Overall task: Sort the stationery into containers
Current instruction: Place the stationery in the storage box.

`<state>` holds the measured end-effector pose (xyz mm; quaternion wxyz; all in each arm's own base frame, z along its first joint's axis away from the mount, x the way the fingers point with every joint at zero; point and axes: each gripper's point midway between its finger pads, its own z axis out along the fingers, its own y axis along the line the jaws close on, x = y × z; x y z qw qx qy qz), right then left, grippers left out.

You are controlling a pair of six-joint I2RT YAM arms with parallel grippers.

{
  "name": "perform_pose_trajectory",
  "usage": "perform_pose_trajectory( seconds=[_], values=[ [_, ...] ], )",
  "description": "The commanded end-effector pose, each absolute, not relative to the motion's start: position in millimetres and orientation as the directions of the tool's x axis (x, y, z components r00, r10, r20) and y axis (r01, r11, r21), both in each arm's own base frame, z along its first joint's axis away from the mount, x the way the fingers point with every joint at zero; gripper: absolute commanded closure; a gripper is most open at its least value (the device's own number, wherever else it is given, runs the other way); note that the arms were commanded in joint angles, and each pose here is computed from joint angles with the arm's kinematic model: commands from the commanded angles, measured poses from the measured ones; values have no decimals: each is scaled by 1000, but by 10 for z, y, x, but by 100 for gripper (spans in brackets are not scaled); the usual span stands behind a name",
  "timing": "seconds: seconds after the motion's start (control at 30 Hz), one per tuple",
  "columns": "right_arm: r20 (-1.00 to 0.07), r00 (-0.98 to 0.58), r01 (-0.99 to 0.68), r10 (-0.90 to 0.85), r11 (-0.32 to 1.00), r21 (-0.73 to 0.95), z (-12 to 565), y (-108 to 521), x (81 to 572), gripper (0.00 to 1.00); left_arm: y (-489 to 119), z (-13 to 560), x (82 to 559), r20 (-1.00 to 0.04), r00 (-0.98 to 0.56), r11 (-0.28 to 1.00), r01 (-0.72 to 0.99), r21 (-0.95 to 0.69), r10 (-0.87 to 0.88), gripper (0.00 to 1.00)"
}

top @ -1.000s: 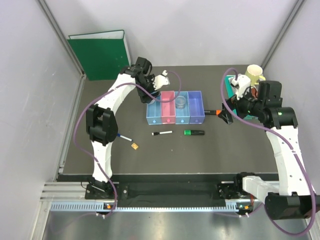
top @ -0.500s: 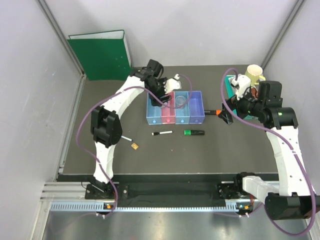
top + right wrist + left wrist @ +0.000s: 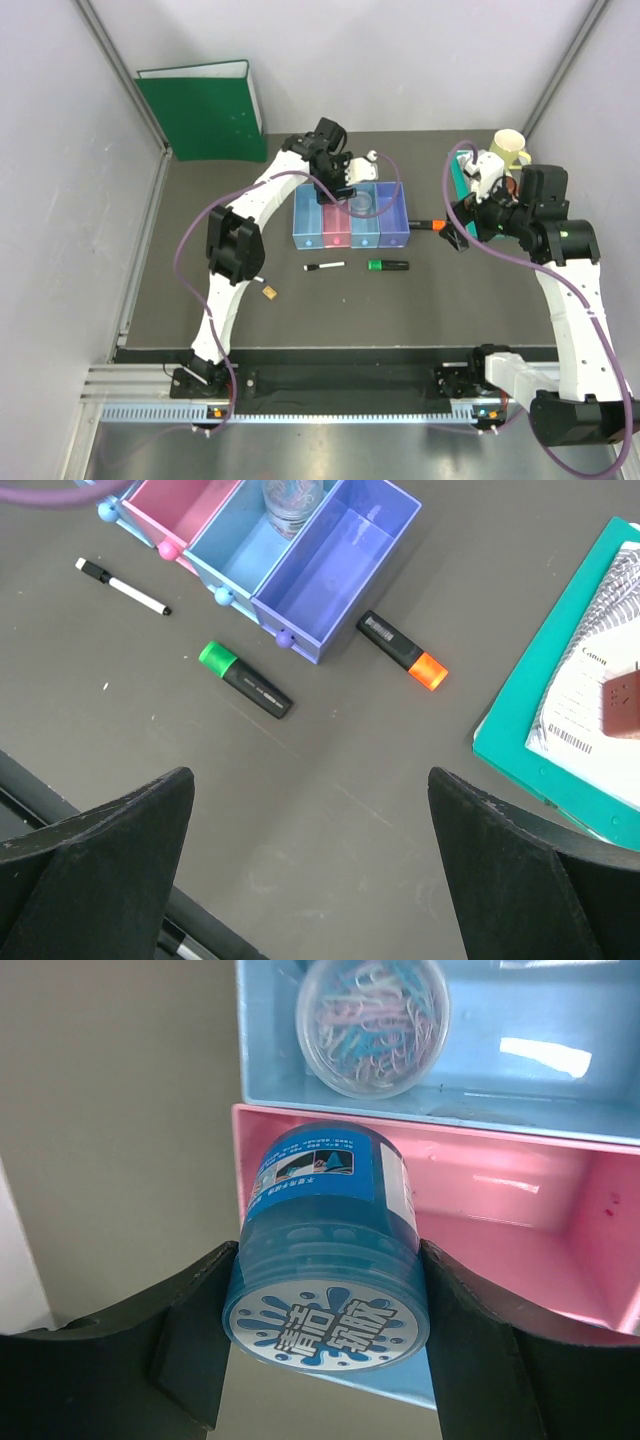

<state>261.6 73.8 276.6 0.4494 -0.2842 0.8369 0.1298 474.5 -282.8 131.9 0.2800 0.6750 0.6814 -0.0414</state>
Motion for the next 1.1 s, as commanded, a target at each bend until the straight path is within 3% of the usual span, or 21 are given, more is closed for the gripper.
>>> perform_pose_trajectory(
  seconds=[0.0,0.33,0.37,0.43,0.47,0.63,0.7,0.77,0.8,0.87,1.07],
  values=[
    [-836,-414,-598,-361,800,-49,2807,738,2591,0,-2822,1439,4894,-412,123,59,913,404,903,100],
    [-847,-418,-599,-329,800,-16,2814,777,2577,0,-2837,1244,4967,-352,131,44,892,449,927,97],
    [-846,-419,-600,-328,800,-13,2810,780,2569,0,-2837,1231,4970,-348,132,43,890,453,928,81],
    [-847,-419,-601,-326,799,-11,2809,783,2564,0,-2837,1210,4991,-333,139,37,881,471,933,64],
    [-848,-419,-601,-324,799,-8,2811,785,2563,0,-2845,1215,4992,-330,142,36,878,477,933,51],
    [-851,-422,-605,-314,796,7,2798,806,2546,0,-2876,1233,5002,-342,138,51,870,491,929,32],
    [-851,-422,-606,-314,795,7,2788,809,2536,0,-2877,1246,5005,-345,139,58,863,502,928,20],
    [-851,-421,-605,-314,796,6,2784,804,2531,0,-2890,1295,5023,-353,143,67,852,520,925,16],
    [-851,-422,-606,-312,795,10,2782,811,2525,0,-2899,1307,5018,-353,144,68,848,525,925,7],
    [-852,-422,-606,-309,795,11,2784,812,2523,0,-2909,1331,5021,-359,141,80,840,536,923,1],
    [-855,-421,-610,-305,793,18,2787,824,2508,0,-2964,1664,5016,-422,128,154,806,571,897,1]
  ],
)
